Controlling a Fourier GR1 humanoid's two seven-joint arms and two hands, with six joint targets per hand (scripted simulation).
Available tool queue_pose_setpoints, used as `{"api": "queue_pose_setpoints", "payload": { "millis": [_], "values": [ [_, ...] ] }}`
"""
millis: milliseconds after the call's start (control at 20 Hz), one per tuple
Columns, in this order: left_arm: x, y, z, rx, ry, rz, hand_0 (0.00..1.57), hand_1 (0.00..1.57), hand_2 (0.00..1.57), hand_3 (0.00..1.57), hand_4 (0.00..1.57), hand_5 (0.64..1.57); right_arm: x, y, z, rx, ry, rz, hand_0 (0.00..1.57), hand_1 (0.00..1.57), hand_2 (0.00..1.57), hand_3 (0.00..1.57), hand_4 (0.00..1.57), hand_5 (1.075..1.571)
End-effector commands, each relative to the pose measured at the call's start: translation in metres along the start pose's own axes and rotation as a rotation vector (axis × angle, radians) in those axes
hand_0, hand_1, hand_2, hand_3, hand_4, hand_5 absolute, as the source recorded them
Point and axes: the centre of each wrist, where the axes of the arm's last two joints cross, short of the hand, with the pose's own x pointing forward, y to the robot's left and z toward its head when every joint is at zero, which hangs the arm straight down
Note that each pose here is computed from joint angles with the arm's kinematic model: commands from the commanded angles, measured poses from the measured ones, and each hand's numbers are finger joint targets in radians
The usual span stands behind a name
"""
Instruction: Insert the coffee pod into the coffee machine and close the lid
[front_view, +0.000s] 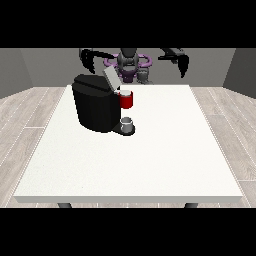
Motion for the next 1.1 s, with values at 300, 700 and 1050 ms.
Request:
{"api": "queue_pose_setpoints", "payload": {
  "millis": [300, 700, 1050],
  "values": [
    [0.02, -0.003, 0.012, 0.048, -0.052, -0.022, 0.0, 0.0, 0.0, 0.0, 0.0, 1.571, -0.002, 0.015, -0.024, 0.062, -0.019, 0.021, 0.0, 0.0, 0.0, 0.0, 0.0, 1.571],
    [0.009, 0.013, 0.024, 0.062, -0.057, -0.007, 0.0, 0.0, 0.0, 0.0, 0.12, 1.571, 0.025, 0.033, -0.045, 0.092, -0.009, 0.052, 0.0, 0.0, 0.0, 0.0, 0.0, 1.571],
    [0.036, 0.028, 0.003, 0.085, -0.137, -0.065, 0.0, 0.0, 0.0, 0.0, 0.0, 1.571, 0.037, 0.036, -0.062, 0.109, -0.1, 0.069, 0.0, 0.0, 0.0, 0.0, 0.0, 1.571]
  ]
}}
